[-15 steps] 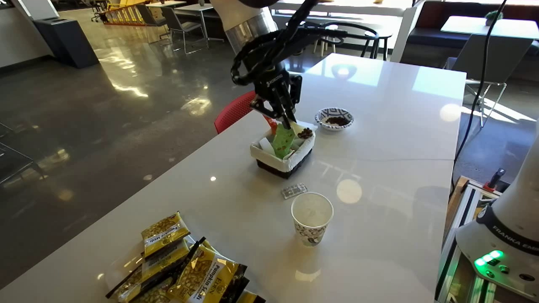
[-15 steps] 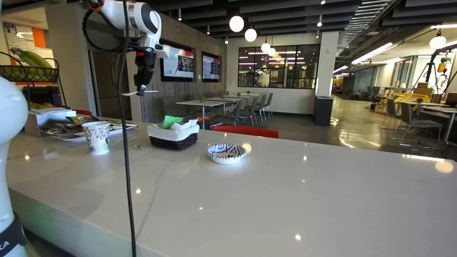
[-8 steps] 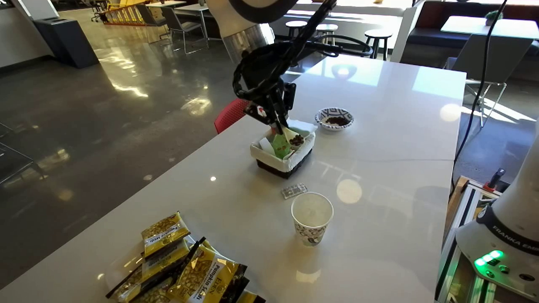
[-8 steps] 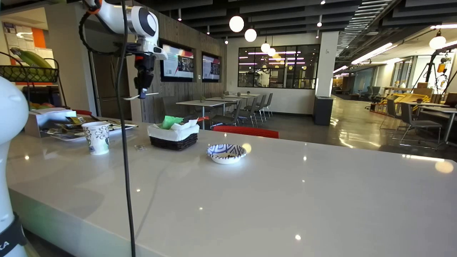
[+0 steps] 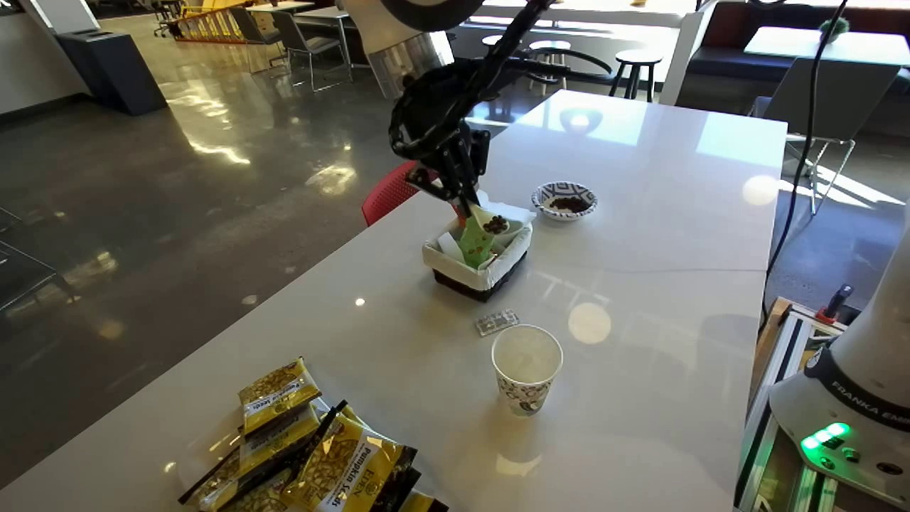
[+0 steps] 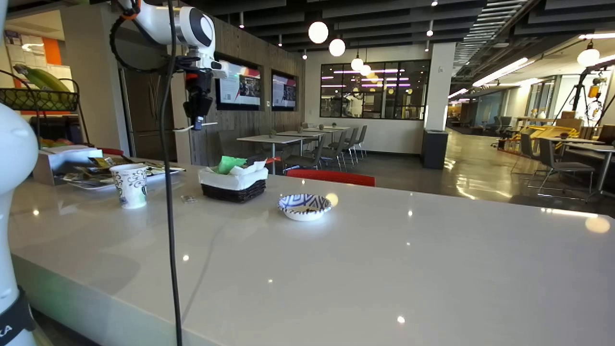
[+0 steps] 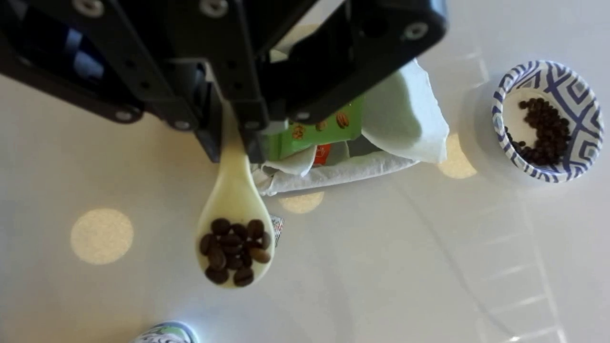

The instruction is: Use the plastic spoon to put some of the contents of the plate into the paper cup

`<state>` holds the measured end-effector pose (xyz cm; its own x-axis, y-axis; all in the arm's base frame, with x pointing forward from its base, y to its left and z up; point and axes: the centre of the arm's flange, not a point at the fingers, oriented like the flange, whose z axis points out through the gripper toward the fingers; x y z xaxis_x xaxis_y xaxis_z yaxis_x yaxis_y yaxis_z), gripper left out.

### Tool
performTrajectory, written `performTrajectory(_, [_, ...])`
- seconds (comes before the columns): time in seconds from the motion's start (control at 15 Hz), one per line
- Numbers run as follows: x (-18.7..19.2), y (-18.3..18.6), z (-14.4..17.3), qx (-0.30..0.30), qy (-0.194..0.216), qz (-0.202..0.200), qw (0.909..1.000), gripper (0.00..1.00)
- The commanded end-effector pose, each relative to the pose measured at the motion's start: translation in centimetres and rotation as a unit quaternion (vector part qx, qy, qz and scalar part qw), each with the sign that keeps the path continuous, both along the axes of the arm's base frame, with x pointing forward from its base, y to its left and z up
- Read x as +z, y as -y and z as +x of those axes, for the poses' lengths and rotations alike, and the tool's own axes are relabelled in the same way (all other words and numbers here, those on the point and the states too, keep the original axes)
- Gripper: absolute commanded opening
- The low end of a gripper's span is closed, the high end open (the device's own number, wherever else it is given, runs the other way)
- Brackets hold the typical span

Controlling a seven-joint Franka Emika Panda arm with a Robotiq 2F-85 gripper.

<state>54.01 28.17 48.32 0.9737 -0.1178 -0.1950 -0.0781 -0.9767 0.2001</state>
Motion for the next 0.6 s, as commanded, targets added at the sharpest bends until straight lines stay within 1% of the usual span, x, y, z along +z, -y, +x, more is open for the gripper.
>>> performTrajectory(0.0, [-0.1, -2.6, 0.0, 0.046, -0.004, -0.03, 0.9985, 0.04])
performTrajectory(0.2, [-0.4, -5.0, -0.7, 0.063, 0.001, -0.045, 0.997, 0.04])
performTrajectory(0.53, [-1.2, -8.1, -2.5, 0.07, 0.011, -0.04, 0.9967, 0.04])
